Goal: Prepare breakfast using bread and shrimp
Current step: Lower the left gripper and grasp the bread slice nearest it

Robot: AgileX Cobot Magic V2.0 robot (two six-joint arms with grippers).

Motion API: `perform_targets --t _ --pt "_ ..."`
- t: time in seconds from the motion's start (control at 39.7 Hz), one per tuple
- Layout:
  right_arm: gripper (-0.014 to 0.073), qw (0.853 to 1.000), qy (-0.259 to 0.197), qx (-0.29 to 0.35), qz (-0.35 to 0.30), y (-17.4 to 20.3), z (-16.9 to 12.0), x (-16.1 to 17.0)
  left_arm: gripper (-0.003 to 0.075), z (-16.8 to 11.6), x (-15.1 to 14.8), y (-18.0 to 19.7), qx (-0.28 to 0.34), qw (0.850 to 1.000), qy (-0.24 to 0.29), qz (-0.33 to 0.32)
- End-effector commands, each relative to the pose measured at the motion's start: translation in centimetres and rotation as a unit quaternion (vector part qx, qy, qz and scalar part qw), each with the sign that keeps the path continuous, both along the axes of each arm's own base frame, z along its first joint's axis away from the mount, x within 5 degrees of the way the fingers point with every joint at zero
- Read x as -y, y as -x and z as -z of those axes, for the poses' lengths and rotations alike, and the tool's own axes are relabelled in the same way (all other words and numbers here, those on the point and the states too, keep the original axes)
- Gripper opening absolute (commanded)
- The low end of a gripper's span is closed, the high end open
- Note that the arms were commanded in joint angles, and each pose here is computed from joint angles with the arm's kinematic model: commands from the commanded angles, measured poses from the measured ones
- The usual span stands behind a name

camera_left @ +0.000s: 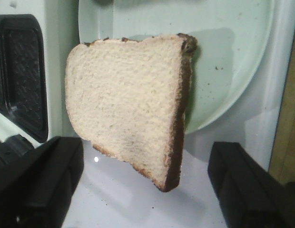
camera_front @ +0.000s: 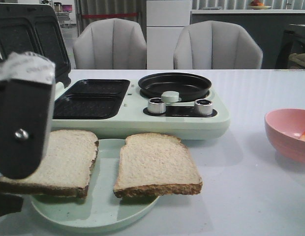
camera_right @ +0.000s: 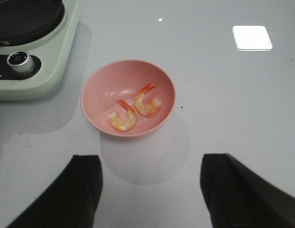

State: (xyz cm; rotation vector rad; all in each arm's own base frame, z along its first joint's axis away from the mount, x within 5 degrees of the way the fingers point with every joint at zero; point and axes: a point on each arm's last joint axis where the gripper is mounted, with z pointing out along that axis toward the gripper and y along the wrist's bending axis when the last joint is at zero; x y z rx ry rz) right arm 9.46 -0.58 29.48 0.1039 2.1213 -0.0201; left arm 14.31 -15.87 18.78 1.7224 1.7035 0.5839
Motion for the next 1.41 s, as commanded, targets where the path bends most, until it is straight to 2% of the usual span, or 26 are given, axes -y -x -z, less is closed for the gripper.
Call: perform_targets --t 0.0,0.13,0.38,0.53,0.78,0.88,1.13,1.23,1.39 --pt "0.0549 0.999 0.005 0.046 0.001 -0.5 -1.4 0.1 0.0583 0.0 0.5 -0.9 0.02 1.0 -0.008 -0.005" --pt "0.0549 0.999 0.005 0.046 0.001 -0.5 -1.4 0.1 0.0583 1.1 0.4 -1.5 0.011 0.999 -0.034 -0.013" --pt "0.0549 0.999 0.005 0.046 0.001 -0.5 -1.4 0.1 0.0583 2.5 -0.1 -2.8 0.004 0.998 -0.053 -0.041" --pt "0.0549 0.999 0.005 0.046 0.001 -0.5 -1.4 0.1 0.0583 3.0 -0.3 -3.6 0.013 0.997 -0.041 -0.063" --pt "0.0549 0.999 0.005 0.046 0.001 -0.5 -1.4 0.1 0.0573 3.7 -0.5 -4.2 0.013 0.996 -0.056 -0.062" --pt "0.0549 0.999 0.005 0.046 0.001 -0.5 -1.4 0.1 0.0497 3.8 -0.4 -4.1 0.01 0.997 -0.053 -0.059" --pt "0.0549 0.999 0.005 0.046 0.001 -0.5 -1.4 0.1 0.02 3.8 -0.4 -4.1 0.009 0.997 -0.052 -0.059" --pt "0.0549 0.999 0.005 0.046 0.001 -0.5 -1.4 0.1 0.0105 3.8 -0.5 -4.0 0.006 0.996 -0.051 -0.069" --pt "0.0549 0.999 0.005 0.046 0.001 -0.5 -1.4 0.1 0.0099 3.3 -0.3 -3.5 0.013 0.996 -0.046 -0.079"
